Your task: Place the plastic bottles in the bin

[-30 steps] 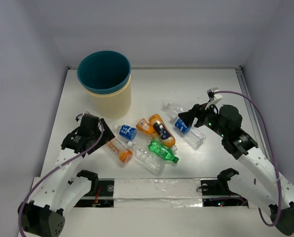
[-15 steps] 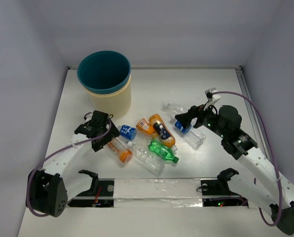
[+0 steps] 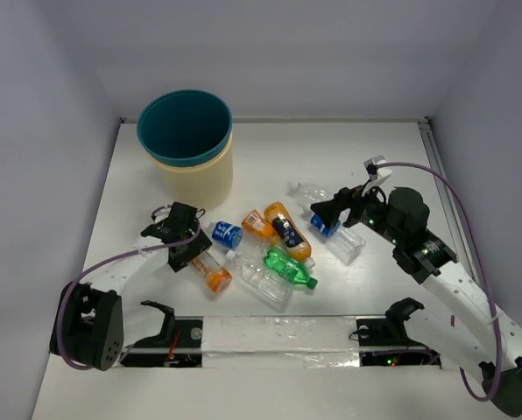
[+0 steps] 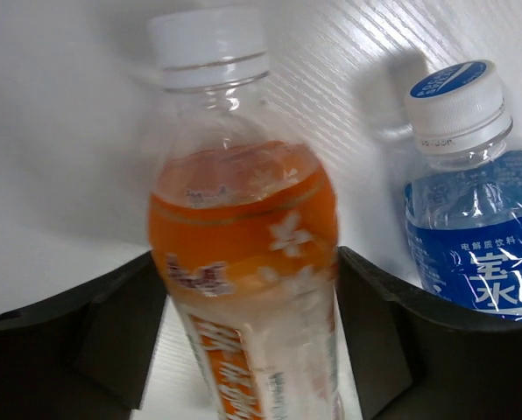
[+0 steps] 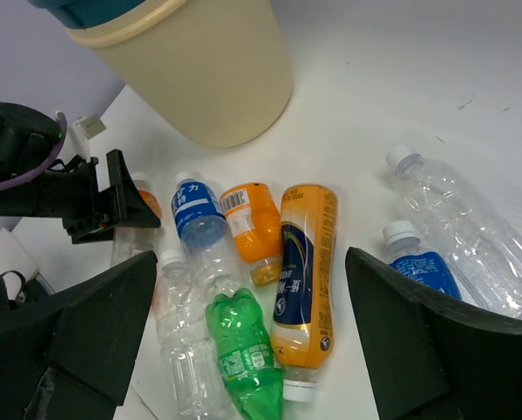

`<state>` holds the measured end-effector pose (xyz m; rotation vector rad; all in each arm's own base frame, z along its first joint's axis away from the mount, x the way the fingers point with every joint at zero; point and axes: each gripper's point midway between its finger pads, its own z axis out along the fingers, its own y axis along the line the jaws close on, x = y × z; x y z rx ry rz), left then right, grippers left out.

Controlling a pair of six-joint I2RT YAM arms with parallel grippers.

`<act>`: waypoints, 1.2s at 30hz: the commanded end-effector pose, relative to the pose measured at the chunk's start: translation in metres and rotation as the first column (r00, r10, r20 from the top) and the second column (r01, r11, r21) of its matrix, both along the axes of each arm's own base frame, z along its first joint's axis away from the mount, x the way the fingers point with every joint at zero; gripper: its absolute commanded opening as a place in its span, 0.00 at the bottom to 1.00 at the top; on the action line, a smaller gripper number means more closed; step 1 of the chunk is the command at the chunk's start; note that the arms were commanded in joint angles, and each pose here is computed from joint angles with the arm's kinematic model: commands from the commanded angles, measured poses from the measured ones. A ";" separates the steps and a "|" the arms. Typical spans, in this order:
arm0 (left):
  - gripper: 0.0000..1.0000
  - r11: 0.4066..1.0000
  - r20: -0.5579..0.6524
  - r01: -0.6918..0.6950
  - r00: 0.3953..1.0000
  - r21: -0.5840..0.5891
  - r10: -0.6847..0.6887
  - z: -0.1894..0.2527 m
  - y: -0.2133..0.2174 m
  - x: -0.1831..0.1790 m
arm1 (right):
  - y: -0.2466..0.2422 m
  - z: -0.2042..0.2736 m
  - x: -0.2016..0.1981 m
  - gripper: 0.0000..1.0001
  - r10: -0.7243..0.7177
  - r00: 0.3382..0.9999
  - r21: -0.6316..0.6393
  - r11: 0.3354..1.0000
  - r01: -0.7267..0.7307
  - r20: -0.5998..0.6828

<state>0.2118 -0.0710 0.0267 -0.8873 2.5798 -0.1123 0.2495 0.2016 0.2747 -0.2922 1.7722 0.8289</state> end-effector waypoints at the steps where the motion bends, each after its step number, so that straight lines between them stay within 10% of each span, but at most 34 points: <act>1: 0.69 1.000 0.036 -0.024 0.999 -0.002 0.024 -0.002 0.001 0.002 | 0.001 0.010 0.004 0.94 -0.012 0.999 0.009 1.000 0.011 0.044; 6: 0.47 0.999 0.090 -0.038 0.995 -0.022 0.040 0.008 0.000 0.006 | 0.000 0.006 0.008 0.91 -0.027 0.999 -0.001 1.000 0.027 0.030; 18: 0.40 0.998 0.233 0.021 0.972 -0.063 -0.005 0.095 -0.001 -0.007 | -0.002 -0.022 0.037 0.83 -0.112 0.992 -0.112 0.988 0.105 -0.059; 28: 0.38 0.988 0.758 0.128 0.652 -0.084 -0.020 0.311 0.001 0.017 | -0.021 -0.099 0.098 0.92 -0.323 0.928 -0.498 0.845 0.194 -0.187; 36: 0.39 0.997 0.888 -0.016 0.456 0.070 -0.055 0.419 0.016 0.084 | -0.033 -0.120 0.129 1.00 -0.386 0.893 -0.646 0.747 0.156 -0.231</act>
